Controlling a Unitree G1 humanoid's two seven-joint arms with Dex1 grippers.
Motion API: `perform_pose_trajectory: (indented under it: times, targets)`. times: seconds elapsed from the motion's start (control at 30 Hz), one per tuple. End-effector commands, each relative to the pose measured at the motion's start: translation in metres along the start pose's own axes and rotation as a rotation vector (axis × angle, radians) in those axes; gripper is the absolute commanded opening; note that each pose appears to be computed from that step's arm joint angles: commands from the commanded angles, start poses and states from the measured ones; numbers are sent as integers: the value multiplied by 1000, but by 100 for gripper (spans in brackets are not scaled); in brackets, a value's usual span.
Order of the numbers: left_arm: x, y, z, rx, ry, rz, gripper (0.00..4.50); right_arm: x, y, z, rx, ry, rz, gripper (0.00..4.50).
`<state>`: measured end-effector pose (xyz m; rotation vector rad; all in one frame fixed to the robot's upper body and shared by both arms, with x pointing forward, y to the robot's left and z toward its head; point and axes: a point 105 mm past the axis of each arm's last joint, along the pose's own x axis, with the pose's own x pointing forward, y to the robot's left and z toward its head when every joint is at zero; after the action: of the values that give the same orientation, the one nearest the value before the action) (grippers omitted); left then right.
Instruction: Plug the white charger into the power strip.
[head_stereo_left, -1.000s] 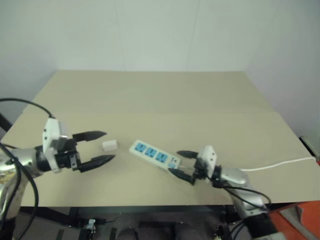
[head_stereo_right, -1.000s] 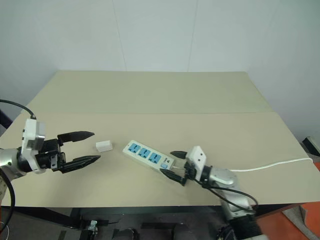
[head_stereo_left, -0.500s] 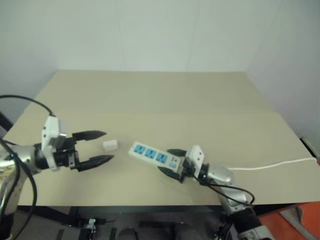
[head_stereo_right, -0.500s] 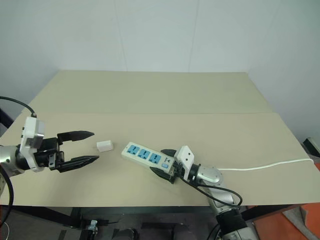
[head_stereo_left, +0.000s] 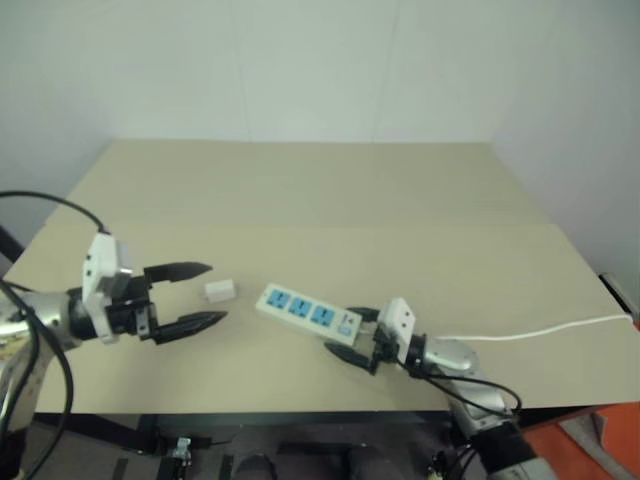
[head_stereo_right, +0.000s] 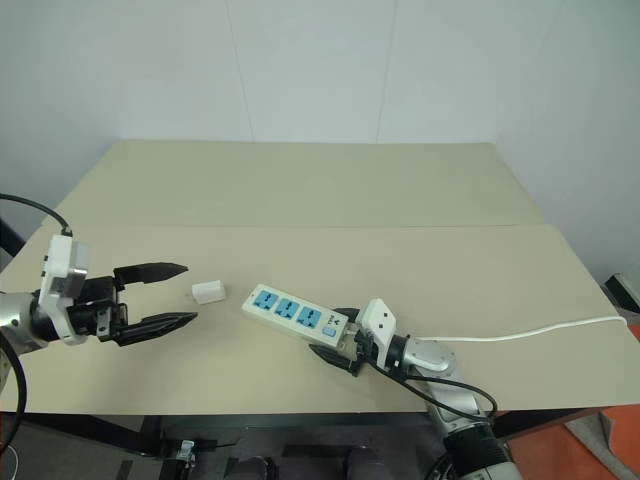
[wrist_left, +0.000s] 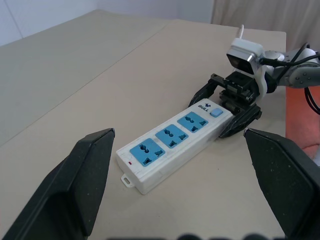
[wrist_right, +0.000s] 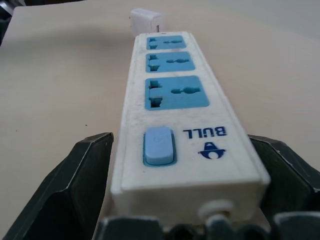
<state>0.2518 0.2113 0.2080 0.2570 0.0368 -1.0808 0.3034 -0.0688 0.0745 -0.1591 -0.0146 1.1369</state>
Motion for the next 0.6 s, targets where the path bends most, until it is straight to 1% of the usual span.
perform_pose_trajectory:
  times: [0.03,0.2,0.3,0.33,0.37,0.5,0.53,0.6]
  targets:
    - [-2,0,13,65,-15,-12,450,13,8,-8,19,12,60,447]
    - [-4,2,15,82,5,-28,450,18,7,-19,43,29,88,447]
    - [-6,5,16,86,13,-29,450,20,8,-21,44,31,125,388]
    - [-5,7,15,87,15,-29,450,21,9,-21,41,30,142,356]
    - [-5,10,15,88,15,-31,450,22,10,-20,36,28,160,341]
    - [2,23,18,95,40,-49,450,26,12,-14,5,22,229,341]
    - [4,32,19,108,75,-37,450,27,11,-11,-8,25,250,341]
    - [9,56,19,146,197,16,450,28,8,-6,-39,31,280,341]
